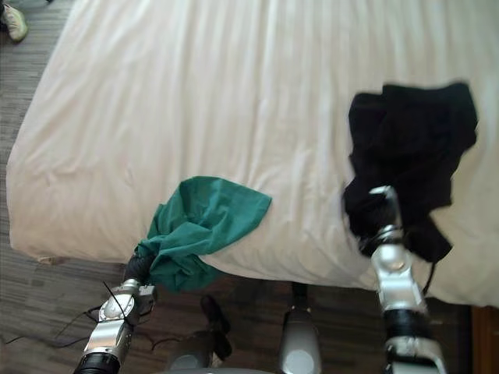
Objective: Tidy the bed and pick cloth on bed and put in laundry
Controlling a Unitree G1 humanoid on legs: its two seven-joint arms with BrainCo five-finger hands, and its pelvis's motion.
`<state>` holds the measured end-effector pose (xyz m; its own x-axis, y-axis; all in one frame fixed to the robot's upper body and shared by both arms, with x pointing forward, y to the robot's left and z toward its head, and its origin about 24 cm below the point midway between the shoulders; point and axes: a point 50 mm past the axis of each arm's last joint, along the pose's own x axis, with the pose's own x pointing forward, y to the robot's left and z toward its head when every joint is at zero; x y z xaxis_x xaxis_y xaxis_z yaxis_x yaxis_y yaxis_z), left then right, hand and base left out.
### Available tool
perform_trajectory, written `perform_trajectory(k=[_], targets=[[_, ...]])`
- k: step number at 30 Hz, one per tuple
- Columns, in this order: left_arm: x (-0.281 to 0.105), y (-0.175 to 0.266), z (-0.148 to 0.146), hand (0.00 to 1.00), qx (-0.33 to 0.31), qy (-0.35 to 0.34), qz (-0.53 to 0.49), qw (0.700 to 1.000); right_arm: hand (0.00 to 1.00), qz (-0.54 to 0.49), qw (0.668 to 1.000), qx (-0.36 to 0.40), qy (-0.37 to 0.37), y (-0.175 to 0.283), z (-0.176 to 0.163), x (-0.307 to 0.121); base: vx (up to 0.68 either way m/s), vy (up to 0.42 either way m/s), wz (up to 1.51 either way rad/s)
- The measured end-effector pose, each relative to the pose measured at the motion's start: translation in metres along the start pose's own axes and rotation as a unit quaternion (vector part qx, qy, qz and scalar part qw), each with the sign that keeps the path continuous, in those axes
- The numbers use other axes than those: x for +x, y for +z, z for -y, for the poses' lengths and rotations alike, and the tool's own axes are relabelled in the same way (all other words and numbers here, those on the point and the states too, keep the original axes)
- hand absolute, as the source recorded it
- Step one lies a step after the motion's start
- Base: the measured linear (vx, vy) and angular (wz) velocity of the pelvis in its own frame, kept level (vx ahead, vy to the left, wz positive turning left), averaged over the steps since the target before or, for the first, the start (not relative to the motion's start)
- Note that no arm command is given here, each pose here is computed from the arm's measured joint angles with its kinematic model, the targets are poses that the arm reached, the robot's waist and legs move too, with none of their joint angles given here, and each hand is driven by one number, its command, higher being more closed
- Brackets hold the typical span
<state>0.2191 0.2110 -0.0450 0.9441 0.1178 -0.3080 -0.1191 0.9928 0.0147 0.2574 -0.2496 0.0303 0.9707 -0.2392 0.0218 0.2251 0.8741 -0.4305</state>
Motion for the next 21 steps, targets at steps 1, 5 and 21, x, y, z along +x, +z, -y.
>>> perform_trajectory(k=[1,5,21], targets=[[-0.002,-0.003,0.004,1.0,-0.006,0.001,-0.005,1.0,1.0,-0.024,0.999,0.028,0.032,-0.01,-0.028,-0.02,0.03,-0.004,0.46],[-0.005,-0.004,0.019,1.0,-0.039,-0.009,-0.003,0.999,1.0,-0.063,0.993,0.061,0.075,-0.024,-0.063,-0.052,-0.02,0.001,0.36],[-0.045,-0.056,0.052,1.0,-0.113,-0.036,-0.092,0.989,1.0,-0.287,0.94,0.174,0.056,-0.11,-0.067,-0.157,0.01,-0.054,1.01]])
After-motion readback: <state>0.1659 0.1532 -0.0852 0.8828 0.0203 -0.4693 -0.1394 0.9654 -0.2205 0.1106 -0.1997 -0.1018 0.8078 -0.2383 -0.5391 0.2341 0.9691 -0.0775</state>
